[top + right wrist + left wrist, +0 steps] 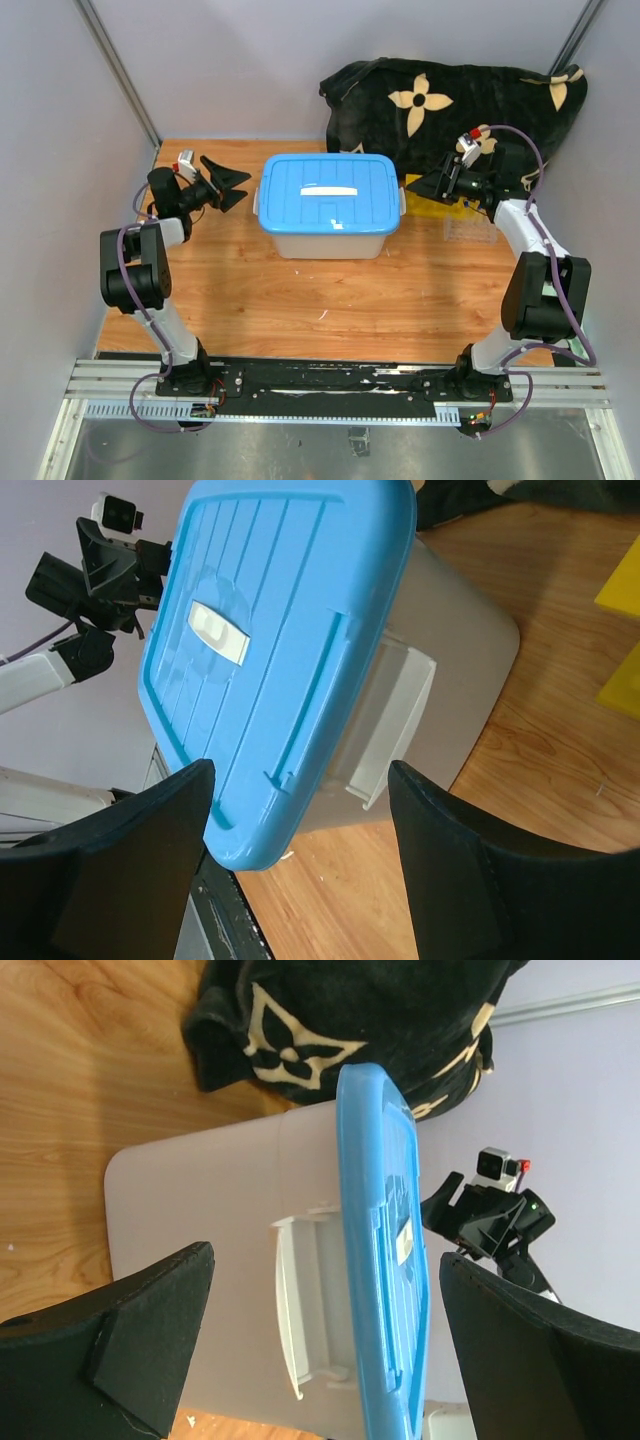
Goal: Organize the chemistry lab equipment
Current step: Close the lid of the storage box.
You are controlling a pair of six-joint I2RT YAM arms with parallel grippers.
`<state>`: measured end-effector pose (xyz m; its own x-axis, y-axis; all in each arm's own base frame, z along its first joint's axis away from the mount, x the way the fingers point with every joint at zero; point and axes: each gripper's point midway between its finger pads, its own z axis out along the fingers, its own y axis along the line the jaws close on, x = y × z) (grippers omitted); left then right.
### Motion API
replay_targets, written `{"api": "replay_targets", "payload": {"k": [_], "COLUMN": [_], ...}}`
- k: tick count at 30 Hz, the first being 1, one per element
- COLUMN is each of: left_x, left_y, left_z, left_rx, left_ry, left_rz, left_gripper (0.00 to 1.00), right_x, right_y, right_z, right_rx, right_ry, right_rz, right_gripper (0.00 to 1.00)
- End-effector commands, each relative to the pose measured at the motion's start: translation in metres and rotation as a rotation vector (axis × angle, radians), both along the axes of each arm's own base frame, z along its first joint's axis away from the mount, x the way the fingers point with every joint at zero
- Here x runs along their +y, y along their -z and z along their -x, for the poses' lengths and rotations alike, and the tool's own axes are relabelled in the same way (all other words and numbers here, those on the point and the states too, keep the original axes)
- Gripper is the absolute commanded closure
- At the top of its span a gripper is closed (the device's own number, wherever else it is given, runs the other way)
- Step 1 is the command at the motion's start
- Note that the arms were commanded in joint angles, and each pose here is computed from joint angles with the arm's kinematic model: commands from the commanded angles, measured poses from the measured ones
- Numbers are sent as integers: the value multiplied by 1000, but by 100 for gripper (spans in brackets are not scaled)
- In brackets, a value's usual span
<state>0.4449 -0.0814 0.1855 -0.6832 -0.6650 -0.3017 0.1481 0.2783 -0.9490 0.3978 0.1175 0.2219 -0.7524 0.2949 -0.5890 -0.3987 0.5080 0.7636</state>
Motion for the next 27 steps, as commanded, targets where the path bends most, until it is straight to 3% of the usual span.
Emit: {"api": "replay_targets", "payload": {"k": [1, 8, 27], "left_x": [-18, -36, -57], "left_y": [-2, 9, 7], "left_z": [9, 14, 13], "left_rx": [-44, -16, -9], "left_ry": [87, 137, 188], "left_rz": [-14, -23, -8], "left_gripper": [1, 1, 1], "right_x": [-7, -4, 18], "right_y": [12, 39, 46], "right_z": [0, 3, -2], "right_rx": [7, 78, 120], "right_ry": [2, -19, -77], "right_rz": [28, 0, -101], "right_gripper": [28, 28, 27]}}
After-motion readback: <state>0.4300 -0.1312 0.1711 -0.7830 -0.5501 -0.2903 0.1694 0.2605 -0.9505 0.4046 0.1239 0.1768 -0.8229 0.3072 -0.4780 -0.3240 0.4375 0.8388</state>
